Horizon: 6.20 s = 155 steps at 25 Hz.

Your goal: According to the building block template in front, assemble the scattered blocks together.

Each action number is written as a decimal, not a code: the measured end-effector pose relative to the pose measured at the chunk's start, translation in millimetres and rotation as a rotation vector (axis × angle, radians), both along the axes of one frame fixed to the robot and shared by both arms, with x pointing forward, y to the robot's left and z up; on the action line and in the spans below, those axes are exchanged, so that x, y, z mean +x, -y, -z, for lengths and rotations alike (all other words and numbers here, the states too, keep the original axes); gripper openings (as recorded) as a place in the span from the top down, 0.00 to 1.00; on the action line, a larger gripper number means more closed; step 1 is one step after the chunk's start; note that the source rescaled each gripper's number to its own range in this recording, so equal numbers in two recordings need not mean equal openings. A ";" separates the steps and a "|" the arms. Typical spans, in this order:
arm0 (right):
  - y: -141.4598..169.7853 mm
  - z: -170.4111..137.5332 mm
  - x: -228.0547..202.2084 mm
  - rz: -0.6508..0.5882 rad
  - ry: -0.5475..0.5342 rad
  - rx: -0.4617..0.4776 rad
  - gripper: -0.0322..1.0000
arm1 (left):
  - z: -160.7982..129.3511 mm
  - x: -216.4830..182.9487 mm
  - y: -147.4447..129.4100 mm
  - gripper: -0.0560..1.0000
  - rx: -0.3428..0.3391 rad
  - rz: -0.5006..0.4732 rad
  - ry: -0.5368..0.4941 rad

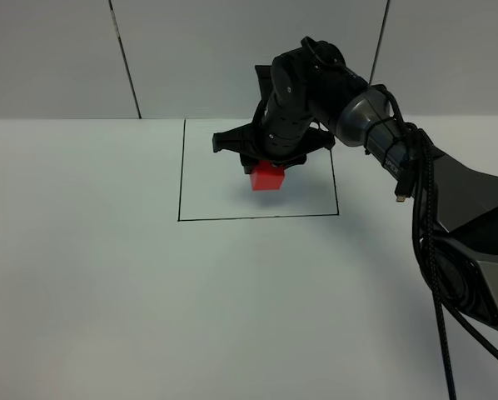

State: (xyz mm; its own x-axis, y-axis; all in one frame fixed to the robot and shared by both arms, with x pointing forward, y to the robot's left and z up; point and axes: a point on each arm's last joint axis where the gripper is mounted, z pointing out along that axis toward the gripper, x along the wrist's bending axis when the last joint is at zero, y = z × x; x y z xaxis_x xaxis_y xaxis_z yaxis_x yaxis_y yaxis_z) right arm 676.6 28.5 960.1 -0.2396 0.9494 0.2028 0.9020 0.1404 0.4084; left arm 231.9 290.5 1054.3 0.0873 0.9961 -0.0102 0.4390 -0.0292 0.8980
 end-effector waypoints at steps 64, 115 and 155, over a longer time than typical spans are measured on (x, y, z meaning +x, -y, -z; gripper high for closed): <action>2.1 60.1 29.1 0.025 0.113 0.024 0.97 | 0.0 0.0 0.0 0.00 0.000 0.000 0.000; -8.7 65.5 28.3 -0.005 0.151 0.062 0.00 | 0.0 0.0 0.0 0.00 0.000 0.000 0.000; 59.6 -191.8 -44.4 -0.272 0.437 -0.268 0.10 | 0.0 0.0 0.0 0.00 0.000 0.000 0.000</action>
